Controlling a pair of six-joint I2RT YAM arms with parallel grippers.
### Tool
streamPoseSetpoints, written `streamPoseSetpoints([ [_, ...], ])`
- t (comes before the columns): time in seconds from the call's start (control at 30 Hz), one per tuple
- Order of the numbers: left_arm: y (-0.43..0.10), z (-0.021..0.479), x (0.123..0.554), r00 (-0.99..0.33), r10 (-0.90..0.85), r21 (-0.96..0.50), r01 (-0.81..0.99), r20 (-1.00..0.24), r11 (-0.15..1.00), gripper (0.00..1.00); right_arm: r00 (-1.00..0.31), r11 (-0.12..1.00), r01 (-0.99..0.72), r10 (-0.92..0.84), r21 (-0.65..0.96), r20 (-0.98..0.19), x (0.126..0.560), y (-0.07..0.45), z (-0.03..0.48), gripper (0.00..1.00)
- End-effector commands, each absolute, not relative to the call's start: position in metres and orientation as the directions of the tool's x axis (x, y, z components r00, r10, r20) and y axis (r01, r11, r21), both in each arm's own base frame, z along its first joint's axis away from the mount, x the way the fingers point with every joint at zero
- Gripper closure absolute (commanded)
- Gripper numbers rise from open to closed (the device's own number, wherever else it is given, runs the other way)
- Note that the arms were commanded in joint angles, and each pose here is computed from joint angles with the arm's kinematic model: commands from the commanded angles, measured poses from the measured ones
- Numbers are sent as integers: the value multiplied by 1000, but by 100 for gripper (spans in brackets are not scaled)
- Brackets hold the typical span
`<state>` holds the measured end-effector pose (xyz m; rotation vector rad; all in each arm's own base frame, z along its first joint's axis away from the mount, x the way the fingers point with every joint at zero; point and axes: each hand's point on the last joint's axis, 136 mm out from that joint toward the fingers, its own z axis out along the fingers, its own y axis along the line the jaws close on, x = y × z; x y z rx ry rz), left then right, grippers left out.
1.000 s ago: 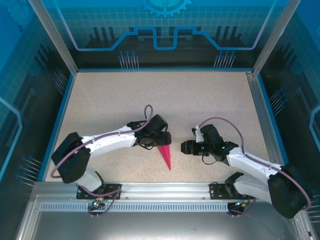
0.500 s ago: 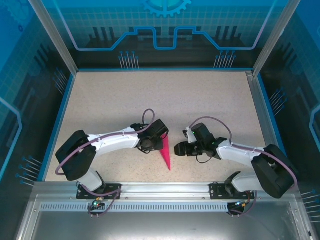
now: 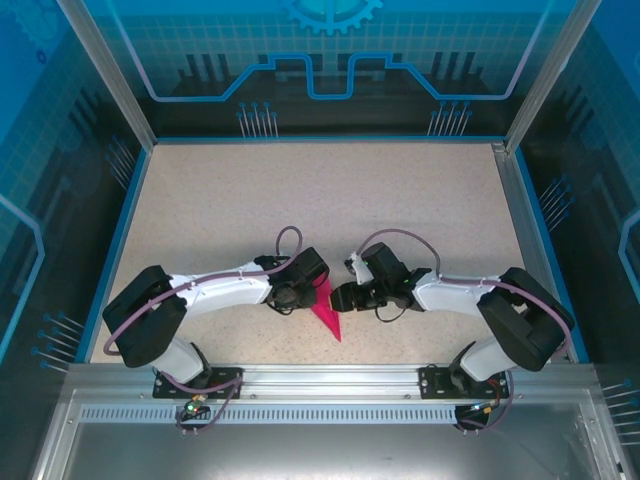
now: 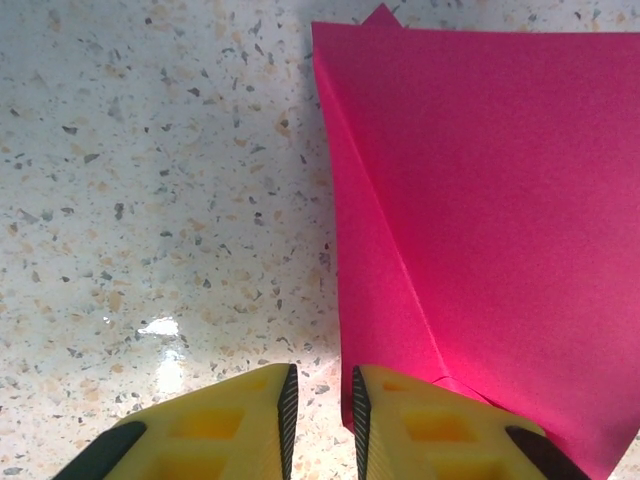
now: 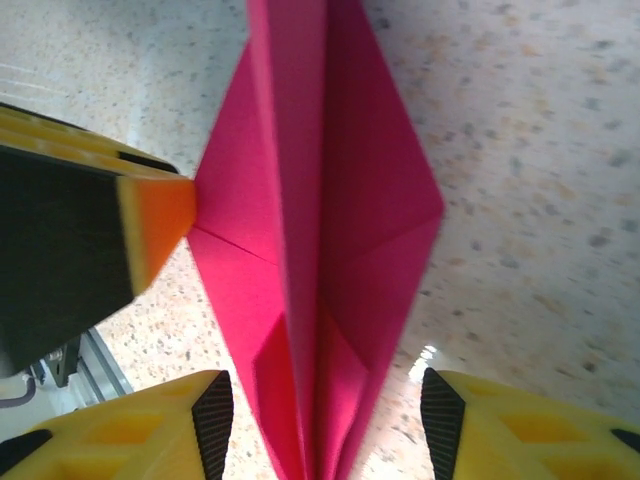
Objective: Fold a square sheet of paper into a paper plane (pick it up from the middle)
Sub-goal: Move a paper plane to the center of the table.
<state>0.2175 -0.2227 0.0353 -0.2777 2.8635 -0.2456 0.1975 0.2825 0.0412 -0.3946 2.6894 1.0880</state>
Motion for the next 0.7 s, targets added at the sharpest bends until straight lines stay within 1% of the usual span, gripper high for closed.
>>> streamPoseSetpoints([
  [0.0,-220,36,218,-943,-217,-196,-170,-252,966,74,-925,656,-374,-214,656,-314,194,298,47,45],
  [0.2,-219,36,218,-943,-216,-195,-169,-254,966,75,-919,659,-393,-254,642,-301,187,306,40,45],
  [0.47,-216,36,216,-939,-225,-200,-176,-259,964,75,-909,691,-414,-282,593,-306,184,309,36,49],
  [0.6,-216,36,215,-938,-229,-208,-177,-260,962,75,-911,745,-410,-301,527,-284,182,304,22,61],
  [0.67,-216,38,215,-936,-231,-216,-176,-264,960,75,-907,771,-418,-322,480,-271,181,302,15,65],
])
